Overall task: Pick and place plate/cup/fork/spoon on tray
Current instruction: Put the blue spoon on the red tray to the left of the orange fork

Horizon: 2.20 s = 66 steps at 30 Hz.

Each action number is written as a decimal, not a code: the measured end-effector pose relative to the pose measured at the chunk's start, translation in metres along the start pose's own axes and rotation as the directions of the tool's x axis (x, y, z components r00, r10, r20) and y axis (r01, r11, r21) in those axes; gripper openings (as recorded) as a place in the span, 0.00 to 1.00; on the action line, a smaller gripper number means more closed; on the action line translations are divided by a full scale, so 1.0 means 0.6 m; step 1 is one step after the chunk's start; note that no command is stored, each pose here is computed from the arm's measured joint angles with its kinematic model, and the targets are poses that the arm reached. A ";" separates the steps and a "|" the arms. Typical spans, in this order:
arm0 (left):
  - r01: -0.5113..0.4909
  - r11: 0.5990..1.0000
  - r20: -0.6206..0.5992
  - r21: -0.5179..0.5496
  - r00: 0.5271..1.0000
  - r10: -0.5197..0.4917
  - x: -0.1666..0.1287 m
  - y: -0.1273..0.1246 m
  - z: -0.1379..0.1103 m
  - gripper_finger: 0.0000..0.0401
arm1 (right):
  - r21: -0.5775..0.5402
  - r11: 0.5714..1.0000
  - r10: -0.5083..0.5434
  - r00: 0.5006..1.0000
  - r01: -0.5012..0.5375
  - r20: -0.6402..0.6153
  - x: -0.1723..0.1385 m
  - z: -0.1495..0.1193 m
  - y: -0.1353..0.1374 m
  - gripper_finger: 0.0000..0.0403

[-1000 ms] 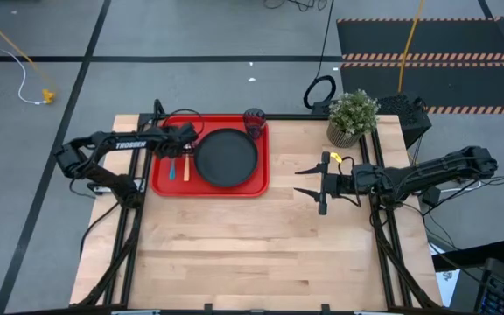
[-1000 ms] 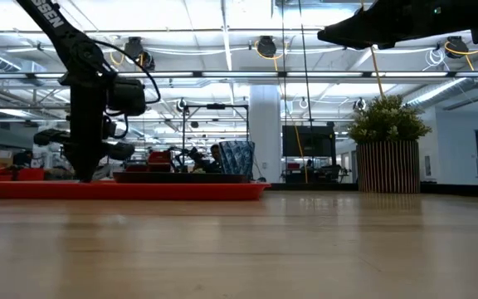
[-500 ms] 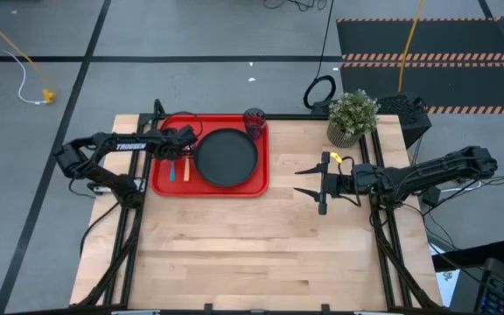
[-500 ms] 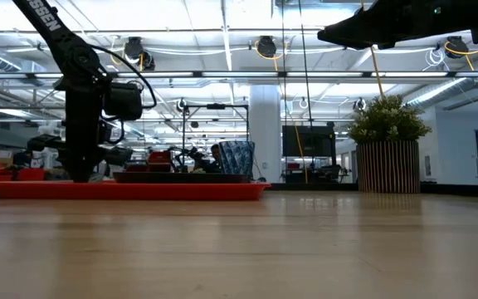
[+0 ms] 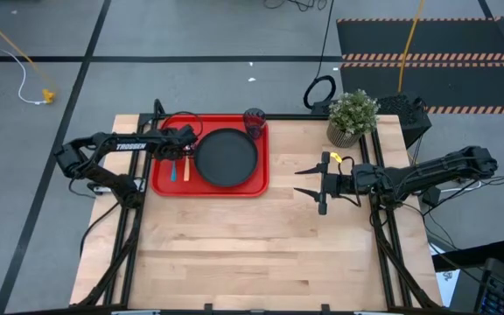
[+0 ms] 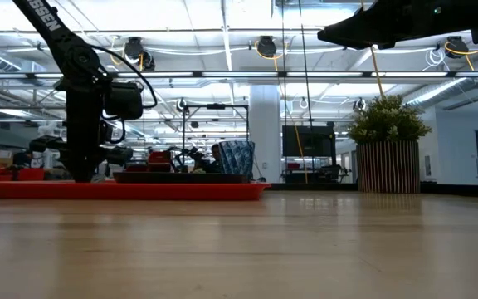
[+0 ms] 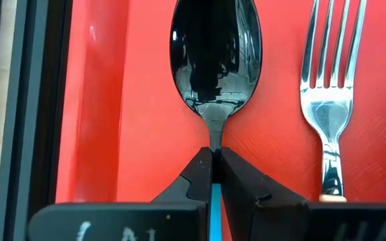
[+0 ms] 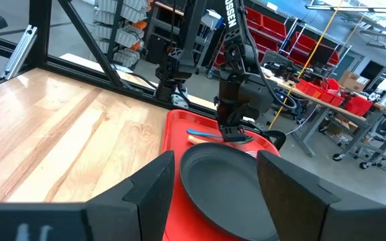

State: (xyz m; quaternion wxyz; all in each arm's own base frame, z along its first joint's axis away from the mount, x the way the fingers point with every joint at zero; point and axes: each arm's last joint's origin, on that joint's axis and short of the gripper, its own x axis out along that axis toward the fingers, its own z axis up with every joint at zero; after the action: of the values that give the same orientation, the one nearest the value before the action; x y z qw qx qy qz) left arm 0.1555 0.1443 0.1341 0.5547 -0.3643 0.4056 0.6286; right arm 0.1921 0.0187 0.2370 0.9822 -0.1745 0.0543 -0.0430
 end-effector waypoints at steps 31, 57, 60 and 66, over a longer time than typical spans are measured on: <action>0.130 0.986 0.122 0.107 0.982 -0.143 -0.081 0.014 0.002 0.35 | 0.084 0.996 -0.003 1.000 0.003 -0.010 0.000 -0.001 0.000 0.50; 0.418 0.744 0.426 0.522 0.628 -0.652 -0.255 0.007 -0.120 0.35 | 0.317 0.948 0.034 0.996 -0.004 -0.088 -0.035 -0.005 -0.007 0.50; 0.359 0.851 0.475 0.383 0.714 -0.515 -0.223 0.025 -0.124 0.35 | 0.316 0.949 0.034 0.996 -0.004 -0.087 -0.040 -0.004 -0.008 0.50; 0.276 0.954 0.467 0.117 0.833 -0.298 -0.152 0.055 -0.120 0.35 | 0.300 0.954 0.041 0.992 -0.005 -0.115 -0.043 -0.009 -0.008 0.50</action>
State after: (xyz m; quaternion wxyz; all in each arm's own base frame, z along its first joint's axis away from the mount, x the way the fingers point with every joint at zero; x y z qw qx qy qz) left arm 0.1339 0.0400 0.1913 0.7337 -0.2415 0.2103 0.5993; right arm 0.1656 0.0154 0.2362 0.9927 -0.0205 0.1081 -0.0496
